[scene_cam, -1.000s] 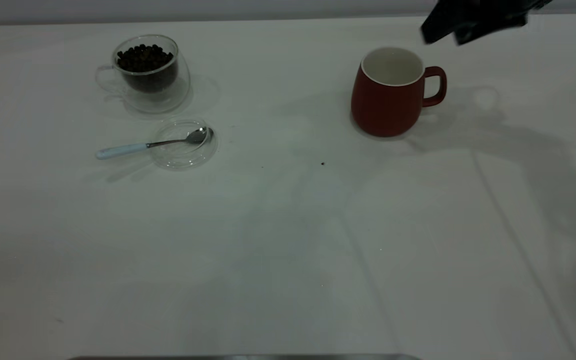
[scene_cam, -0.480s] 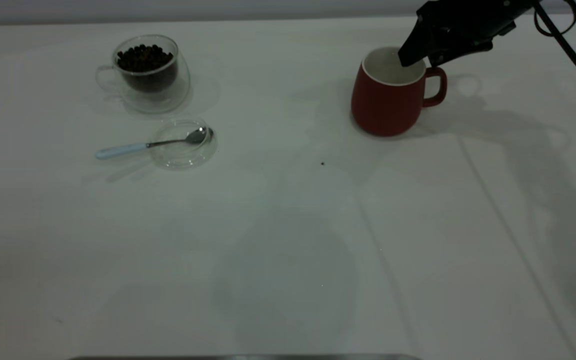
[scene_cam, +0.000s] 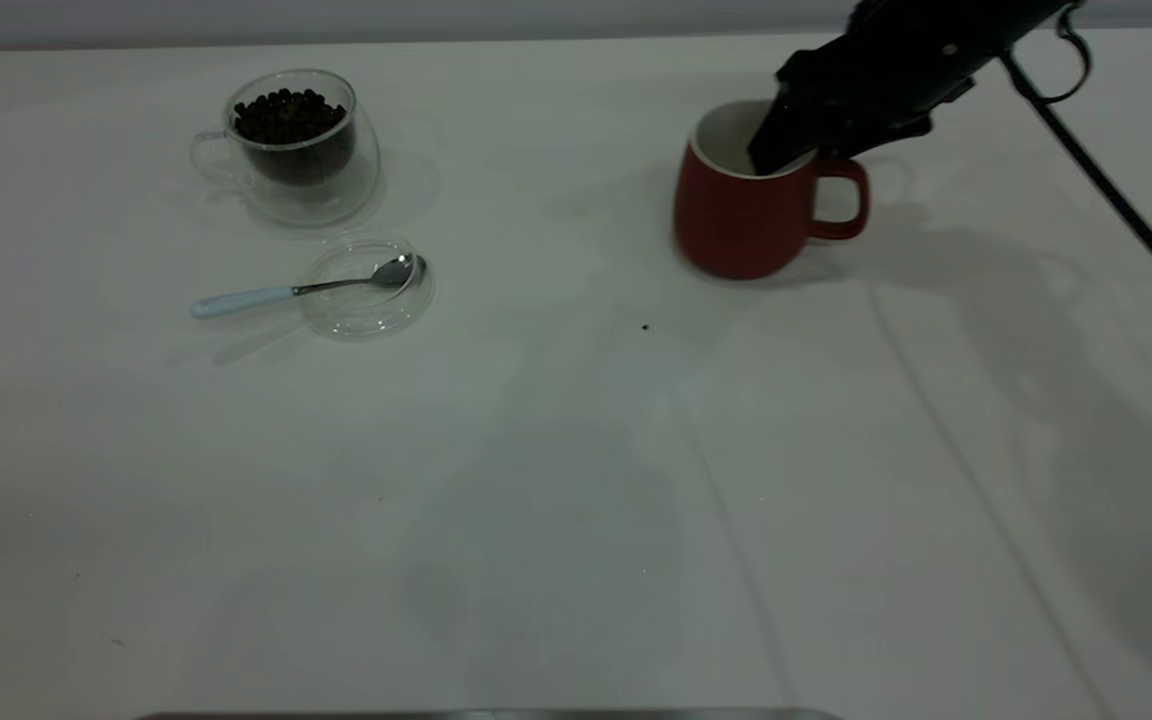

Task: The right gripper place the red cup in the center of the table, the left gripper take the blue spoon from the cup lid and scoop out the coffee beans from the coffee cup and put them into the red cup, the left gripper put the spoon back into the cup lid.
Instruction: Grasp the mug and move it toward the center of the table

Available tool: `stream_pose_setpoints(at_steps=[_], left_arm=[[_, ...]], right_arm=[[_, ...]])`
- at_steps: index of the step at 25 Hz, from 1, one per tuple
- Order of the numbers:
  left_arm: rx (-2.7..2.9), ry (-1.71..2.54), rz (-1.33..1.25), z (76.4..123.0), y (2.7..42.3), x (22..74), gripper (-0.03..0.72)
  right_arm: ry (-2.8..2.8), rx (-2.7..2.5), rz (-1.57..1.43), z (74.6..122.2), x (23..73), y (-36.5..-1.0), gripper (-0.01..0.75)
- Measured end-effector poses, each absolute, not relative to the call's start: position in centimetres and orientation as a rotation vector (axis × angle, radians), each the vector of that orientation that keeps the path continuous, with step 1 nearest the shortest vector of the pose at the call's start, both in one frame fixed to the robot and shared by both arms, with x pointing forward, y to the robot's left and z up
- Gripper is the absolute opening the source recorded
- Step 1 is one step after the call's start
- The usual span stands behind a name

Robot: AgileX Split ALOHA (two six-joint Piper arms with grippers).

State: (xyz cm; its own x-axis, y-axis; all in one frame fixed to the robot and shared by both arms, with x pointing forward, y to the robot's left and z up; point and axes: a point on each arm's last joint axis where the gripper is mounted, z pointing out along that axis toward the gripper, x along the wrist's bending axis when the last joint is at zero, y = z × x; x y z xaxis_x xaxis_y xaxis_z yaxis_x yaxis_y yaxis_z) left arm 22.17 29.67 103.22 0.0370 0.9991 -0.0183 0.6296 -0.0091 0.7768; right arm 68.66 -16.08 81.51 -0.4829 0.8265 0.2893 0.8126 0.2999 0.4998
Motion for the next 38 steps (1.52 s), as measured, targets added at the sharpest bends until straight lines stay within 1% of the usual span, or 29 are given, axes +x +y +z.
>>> stream_pose_setpoints(at_steps=[12,16,32,38], left_arm=[[1.705,1.657,0.771,103.2,29.7,22.2,0.556],[1.705,1.657,0.771,103.2,29.7,22.2,0.556],[1.705,1.657,0.771,103.2,29.7,22.2,0.556],[1.705,1.657,0.771,103.2,29.7,22.2,0.556]], right_arm=[[2.597,1.475,0.969,81.5,66.8,-10.6,0.575],[2.574,1.486,0.993,81.6,66.5,-9.3,0.575],[2.529,1.487,1.041,81.8,66.0,-7.3,0.575],[2.546,1.441,1.031,81.8,66.0,-7.3,0.573]])
